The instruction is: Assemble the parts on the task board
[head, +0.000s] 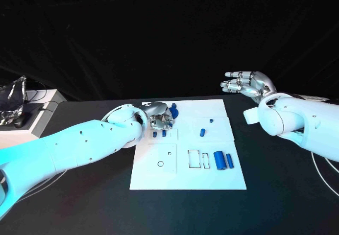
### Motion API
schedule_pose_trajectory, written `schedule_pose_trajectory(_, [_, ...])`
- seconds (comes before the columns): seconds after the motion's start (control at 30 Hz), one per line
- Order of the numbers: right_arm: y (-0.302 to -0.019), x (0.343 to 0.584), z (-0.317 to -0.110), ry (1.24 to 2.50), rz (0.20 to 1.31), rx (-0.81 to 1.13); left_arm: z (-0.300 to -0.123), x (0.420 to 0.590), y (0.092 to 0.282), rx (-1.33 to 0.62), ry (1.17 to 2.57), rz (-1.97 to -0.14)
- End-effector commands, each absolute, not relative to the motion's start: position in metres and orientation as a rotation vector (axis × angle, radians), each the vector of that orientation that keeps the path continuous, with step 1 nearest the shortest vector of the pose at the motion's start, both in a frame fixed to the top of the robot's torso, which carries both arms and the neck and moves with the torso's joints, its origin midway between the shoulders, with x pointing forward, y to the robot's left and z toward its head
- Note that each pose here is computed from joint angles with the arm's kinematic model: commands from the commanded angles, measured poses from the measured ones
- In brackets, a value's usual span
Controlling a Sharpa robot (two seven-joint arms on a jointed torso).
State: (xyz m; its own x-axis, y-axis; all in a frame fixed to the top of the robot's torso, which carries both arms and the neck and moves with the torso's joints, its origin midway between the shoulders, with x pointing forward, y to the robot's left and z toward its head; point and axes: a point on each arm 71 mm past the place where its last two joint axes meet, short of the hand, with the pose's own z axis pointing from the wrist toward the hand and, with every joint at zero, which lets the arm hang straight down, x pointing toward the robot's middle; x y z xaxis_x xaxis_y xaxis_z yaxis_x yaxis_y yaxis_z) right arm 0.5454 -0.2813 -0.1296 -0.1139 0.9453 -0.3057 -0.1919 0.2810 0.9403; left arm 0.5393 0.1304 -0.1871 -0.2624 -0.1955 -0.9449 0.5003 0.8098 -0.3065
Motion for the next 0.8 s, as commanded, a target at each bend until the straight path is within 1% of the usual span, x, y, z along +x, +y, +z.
schedule_pose_trajectory(0.03, [-0.2793,0.5448,-0.1291,1.315,1.18,0.773,-0.1917,0.5386,0.1297,0.245,1.764,-0.66])
schedule_pose_trajectory(0.33, [-0.279,0.5447,-0.1291,1.315,1.181,0.772,-0.1911,0.5378,0.1271,0.247,1.76,-0.676])
schedule_pose_trajectory(0.8, [-0.2783,0.5448,-0.129,1.313,1.184,0.77,-0.1862,0.5382,0.1306,0.212,1.697,-0.7])
